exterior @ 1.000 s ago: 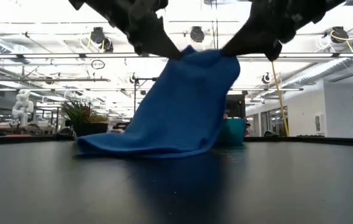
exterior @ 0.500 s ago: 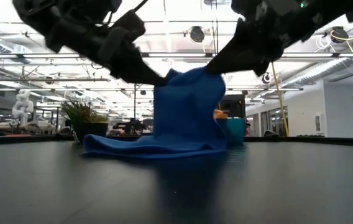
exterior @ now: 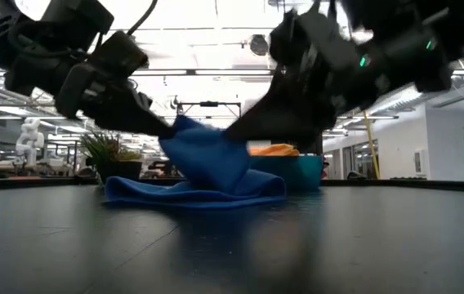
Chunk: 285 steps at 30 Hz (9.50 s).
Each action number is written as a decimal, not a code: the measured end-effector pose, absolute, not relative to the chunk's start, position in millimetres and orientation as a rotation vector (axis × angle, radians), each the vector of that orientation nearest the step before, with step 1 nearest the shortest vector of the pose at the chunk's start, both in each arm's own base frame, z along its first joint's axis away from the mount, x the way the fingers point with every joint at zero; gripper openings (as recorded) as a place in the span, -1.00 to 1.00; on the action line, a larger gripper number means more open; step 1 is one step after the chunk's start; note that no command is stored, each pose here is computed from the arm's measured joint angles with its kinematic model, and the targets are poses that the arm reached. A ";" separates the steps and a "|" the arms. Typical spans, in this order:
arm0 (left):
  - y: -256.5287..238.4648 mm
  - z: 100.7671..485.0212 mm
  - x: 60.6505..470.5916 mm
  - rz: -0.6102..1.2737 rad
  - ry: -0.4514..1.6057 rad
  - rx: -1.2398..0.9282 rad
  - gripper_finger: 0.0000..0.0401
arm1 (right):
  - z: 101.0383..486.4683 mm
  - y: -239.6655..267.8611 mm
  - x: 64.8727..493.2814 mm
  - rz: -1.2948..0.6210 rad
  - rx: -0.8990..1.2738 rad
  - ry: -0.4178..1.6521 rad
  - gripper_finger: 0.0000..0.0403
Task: Fold microfiber towels
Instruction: Fold the blue microfiber cloth, then stack the blue microfiber cloth on top of the orange microfiber cloth into the blue bin
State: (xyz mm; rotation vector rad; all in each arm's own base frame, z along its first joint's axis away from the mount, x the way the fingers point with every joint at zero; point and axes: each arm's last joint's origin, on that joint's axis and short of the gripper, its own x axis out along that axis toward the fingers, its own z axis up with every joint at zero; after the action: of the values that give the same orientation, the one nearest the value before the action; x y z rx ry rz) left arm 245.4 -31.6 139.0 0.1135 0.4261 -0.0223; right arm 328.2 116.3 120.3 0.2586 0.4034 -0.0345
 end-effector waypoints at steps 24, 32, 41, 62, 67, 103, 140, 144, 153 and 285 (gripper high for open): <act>-53.8 134.4 231.6 -0.233 0.525 -0.005 -0.30 | 143.2 105.3 343.1 -0.062 0.223 0.457 -0.25; -75.6 153.0 225.7 -0.325 0.440 0.034 -0.21 | 145.3 77.9 336.0 -0.212 0.335 0.589 -0.24; -77.9 154.8 224.7 -0.295 0.433 0.032 -0.21 | 121.9 42.0 344.0 -0.183 0.558 0.715 -0.24; -72.0 159.5 228.8 -0.251 0.379 0.001 -0.21 | 131.8 45.6 356.4 0.159 0.313 0.567 -0.98; -64.6 169.6 234.5 -0.239 0.270 -0.012 -0.21 | 159.7 63.9 352.1 0.239 0.219 0.453 -0.99; 11.0 136.1 308.7 -0.578 0.619 -0.222 0.34 | 182.0 84.0 337.3 0.278 0.114 0.454 -1.00; 4.7 118.5 318.2 -0.607 0.628 -0.245 -0.96 | 161.7 70.0 327.3 0.131 0.366 0.731 -0.08; 5.2 118.4 318.6 -0.590 0.629 -0.240 -0.98 | 161.1 64.5 328.5 0.144 0.399 0.740 0.08; 5.4 121.6 321.0 -0.585 0.590 -0.235 -0.98 | 136.5 59.4 333.0 0.105 0.414 0.816 0.03; 209.6 238.5 350.8 0.317 0.581 -0.101 -0.99 | 197.0 -205.7 227.3 -0.268 0.556 0.408 -1.00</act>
State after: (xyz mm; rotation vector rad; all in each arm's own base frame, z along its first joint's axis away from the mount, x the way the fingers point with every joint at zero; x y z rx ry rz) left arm 350.8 209.6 238.5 -0.1012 0.5814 0.3169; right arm 227.3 -205.7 197.0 0.5557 0.4084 -0.2676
